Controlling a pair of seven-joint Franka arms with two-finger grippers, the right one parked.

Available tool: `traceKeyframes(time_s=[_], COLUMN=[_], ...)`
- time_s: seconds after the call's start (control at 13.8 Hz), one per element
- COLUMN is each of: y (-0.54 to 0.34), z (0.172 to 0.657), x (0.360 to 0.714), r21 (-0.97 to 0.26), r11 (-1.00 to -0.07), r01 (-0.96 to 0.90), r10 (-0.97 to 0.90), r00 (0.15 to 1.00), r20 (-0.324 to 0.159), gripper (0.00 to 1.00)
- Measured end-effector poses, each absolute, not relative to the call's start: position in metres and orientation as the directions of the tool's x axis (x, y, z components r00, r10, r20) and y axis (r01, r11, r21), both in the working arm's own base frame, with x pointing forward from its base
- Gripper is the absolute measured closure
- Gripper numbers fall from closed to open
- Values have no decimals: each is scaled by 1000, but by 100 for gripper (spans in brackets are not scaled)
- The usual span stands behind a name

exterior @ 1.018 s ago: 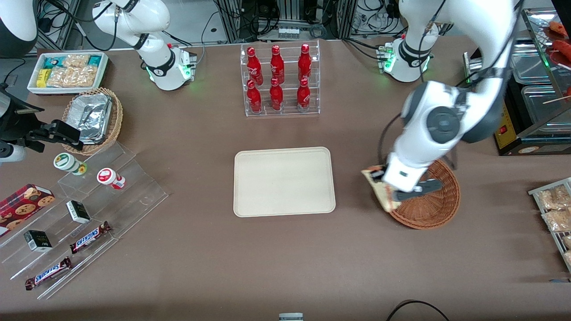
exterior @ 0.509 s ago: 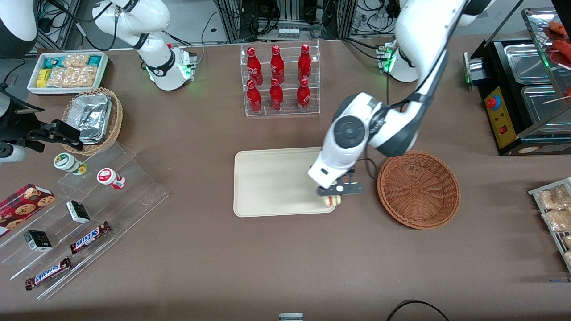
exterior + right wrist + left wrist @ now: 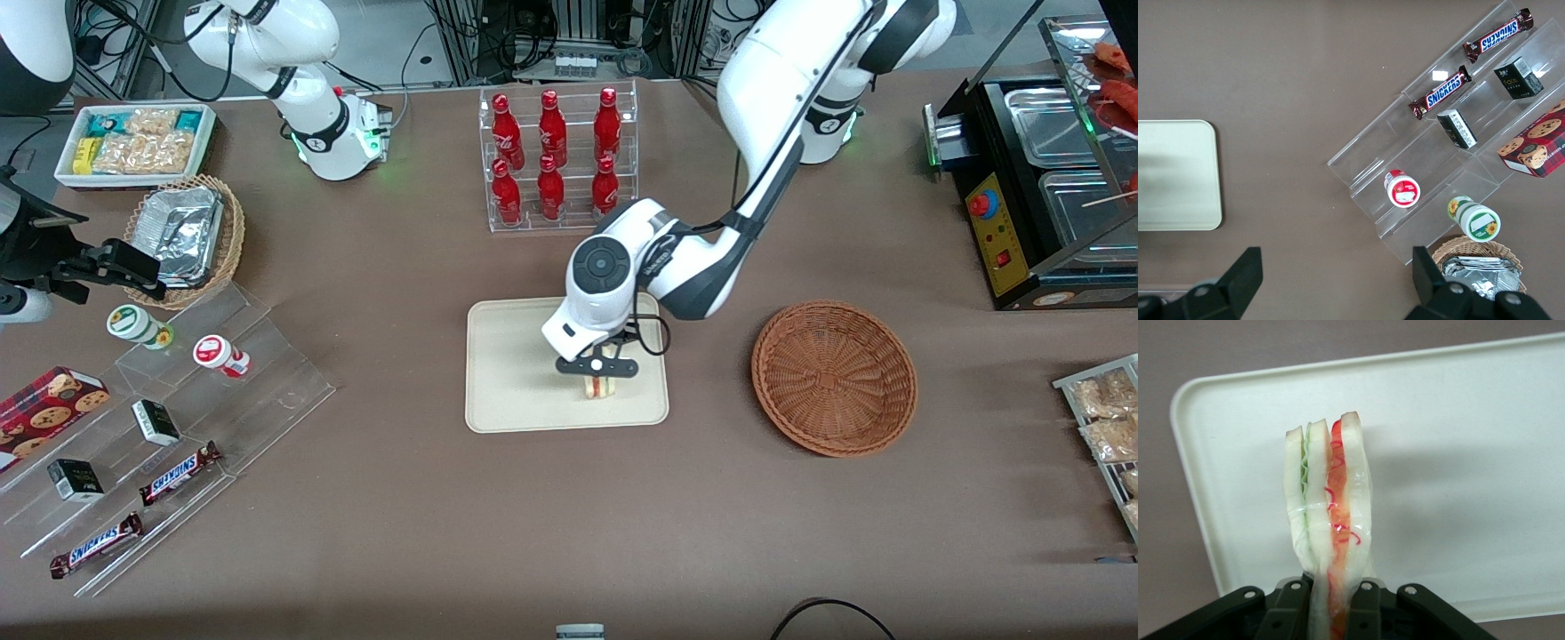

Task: Place sandwich from basket to tray
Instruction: 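Lower the sandwich onto the tray and open the left gripper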

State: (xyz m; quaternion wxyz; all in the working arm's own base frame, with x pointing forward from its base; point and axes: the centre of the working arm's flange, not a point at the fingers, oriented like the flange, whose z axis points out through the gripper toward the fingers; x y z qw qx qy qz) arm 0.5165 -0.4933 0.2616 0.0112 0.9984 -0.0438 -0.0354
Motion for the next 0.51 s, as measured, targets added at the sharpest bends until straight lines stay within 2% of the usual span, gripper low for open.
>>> traceKeyframes(time_s=[0.29,0.51], y=[-525,-525], z=[236,228], x=[488,487], r21=[36,28], r11=[-990,-992], r01=[-134,-121], r10=[-136,-123], r00=[988,990], r20=[-66,-74], gripper=[84,84])
